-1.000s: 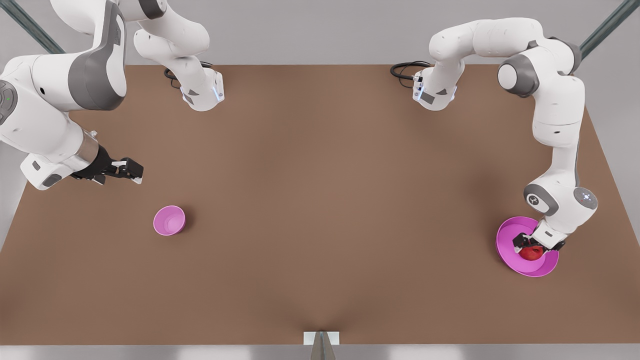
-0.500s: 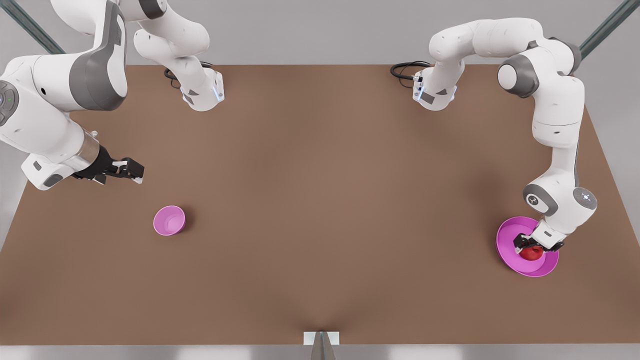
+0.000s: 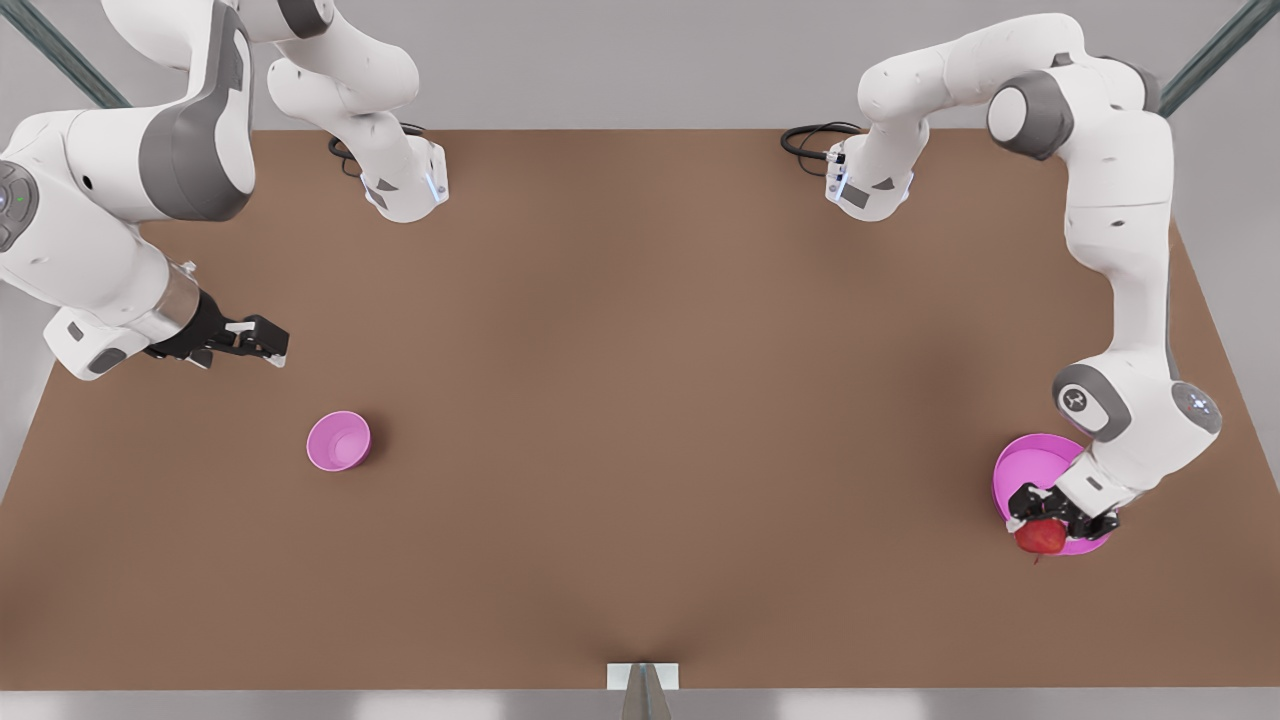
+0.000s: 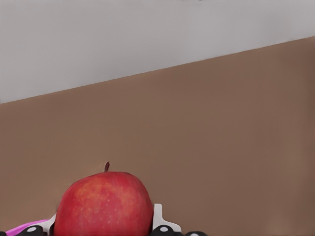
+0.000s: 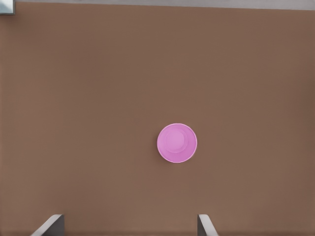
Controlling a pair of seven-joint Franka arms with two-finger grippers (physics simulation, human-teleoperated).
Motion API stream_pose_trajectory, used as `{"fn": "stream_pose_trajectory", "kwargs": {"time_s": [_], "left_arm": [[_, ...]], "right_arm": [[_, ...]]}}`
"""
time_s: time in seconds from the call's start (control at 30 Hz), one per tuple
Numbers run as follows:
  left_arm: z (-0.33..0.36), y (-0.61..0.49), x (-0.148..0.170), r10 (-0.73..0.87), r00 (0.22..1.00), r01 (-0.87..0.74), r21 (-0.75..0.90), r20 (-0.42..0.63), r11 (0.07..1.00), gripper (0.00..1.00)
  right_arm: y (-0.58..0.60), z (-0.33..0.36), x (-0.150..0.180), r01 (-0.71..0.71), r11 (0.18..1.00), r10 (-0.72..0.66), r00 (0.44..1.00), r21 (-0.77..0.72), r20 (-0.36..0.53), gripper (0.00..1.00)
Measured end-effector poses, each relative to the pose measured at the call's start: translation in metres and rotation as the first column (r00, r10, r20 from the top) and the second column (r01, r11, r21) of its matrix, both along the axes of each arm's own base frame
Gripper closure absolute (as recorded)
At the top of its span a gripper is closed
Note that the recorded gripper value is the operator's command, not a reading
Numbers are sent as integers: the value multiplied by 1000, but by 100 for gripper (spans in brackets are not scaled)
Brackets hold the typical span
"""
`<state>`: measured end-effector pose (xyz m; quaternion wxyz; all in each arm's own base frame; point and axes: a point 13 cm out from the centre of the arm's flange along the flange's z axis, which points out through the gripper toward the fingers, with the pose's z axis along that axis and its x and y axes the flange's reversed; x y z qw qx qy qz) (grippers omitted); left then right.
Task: Use the left arm to pick up the apple from the plate, transfer it to the gripper of the right arm, and then use the right arm to place it into the bowl
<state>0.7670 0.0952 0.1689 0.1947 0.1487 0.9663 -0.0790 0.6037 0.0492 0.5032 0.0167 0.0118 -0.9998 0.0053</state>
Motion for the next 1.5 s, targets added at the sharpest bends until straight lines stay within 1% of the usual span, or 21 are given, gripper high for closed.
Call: {"fn": "stream_pose_trajectory", "kwargs": {"time_s": [0.1,0.13,0.23,0.3,0.33,0.4,0.47,0.57,0.63,0.67,0.73,0.8,0.93,1.07,1.27,1.4,1.5], "left_arm": [[30,-107,9,-85,996,85,-148,5,985,28],[47,-148,11,-121,993,121,-202,12,972,27],[68,-254,-6,-198,980,174,-369,-26,913,27],[80,-362,-21,-289,957,242,-471,-29,848,27],[86,-419,-30,-331,943,269,-533,-21,802,27],[100,-518,-59,-382,924,283,-655,-9,700,27],[120,-593,-78,-403,915,284,-750,26,597,27],[141,-651,-100,-406,912,264,-846,62,464,27],[145,-669,-109,-404,910,271,-872,94,408,27],[146,-679,-115,-410,904,290,-875,118,388,27],[146,-692,-124,-421,888,350,-865,184,360,27],[145,-704,-132,-431,864,425,-837,261,346,27],[146,-716,-134,-433,800,572,-744,415,344,27],[145,-728,-129,-418,732,675,-653,538,343,27],[144,-735,-124,-373,664,748,-568,648,343,25],[141,-736,-124,-375,602,797,-495,705,347,23],[140,-737,-125,-383,555,827,-443,739,346,23]], "right_arm": [[4,-1,0,-1,1000,1,1000,12,-3,0],[12,-7,1,0,999,1,1000,51,-14,0],[52,-43,17,18,972,-2,998,233,-68,0],[91,-70,28,39,927,3,994,372,-113,0],[109,-85,33,63,894,2,990,444,-144,0],[138,-106,39,119,816,-3,979,566,-201,0],[146,-125,40,206,716,-25,962,667,-271,0],[152,-150,37,328,544,-45,931,772,-363,0],[154,-163,34,387,432,-51,912,815,-406,0],[155,-165,35,402,381,-52,909,833,-414,0],[161,-166,35,400,308,-42,912,863,-407,0],[178,-168,31,379,252,-12,921,890,-389,0],[213,-176,31,311,177,35,946,934,-322,0],[251,-183,25,236,145,70,966,961,-248,0],[270,-196,34,148,102,51,987,984,-153,0],[287,-193,44,109,37,13,994,993,-110,0],[299,-190,50,74,8,-14,997,997,-74,0]]}}
